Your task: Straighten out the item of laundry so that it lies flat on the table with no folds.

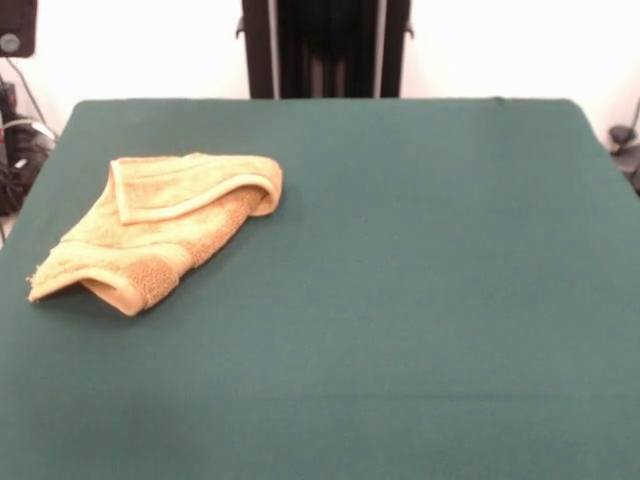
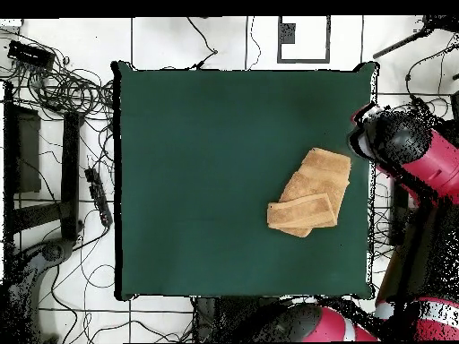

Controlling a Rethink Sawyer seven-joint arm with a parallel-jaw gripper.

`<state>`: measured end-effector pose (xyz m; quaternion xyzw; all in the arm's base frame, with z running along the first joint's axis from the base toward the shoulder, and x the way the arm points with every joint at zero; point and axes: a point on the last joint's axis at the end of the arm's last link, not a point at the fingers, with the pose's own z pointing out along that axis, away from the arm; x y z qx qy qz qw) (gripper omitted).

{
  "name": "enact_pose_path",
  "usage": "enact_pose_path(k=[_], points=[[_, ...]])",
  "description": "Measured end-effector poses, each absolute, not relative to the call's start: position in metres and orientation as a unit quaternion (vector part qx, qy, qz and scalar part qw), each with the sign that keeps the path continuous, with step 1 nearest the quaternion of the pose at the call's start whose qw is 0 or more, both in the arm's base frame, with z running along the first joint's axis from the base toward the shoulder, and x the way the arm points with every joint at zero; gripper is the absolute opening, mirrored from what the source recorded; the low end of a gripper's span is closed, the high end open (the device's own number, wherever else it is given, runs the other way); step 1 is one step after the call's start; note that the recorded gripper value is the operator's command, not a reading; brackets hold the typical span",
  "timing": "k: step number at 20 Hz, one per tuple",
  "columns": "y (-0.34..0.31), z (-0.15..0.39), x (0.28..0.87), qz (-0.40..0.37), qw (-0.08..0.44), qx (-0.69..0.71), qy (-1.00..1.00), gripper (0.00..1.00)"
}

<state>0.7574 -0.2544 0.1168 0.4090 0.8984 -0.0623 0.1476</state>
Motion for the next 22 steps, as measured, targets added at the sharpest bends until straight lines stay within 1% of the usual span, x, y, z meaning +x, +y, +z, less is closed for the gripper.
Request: enact_pose_path(k=[6,15,22], points=[[-0.239,0.103,0.75,-0.068,0.172,0.364,0.913,1.0],[-0.214,0.086,0.755,-0.052,0.176,0.313,0.932,1.0],[-0.201,0.086,0.762,-0.043,0.185,0.285,0.94,1.0]])
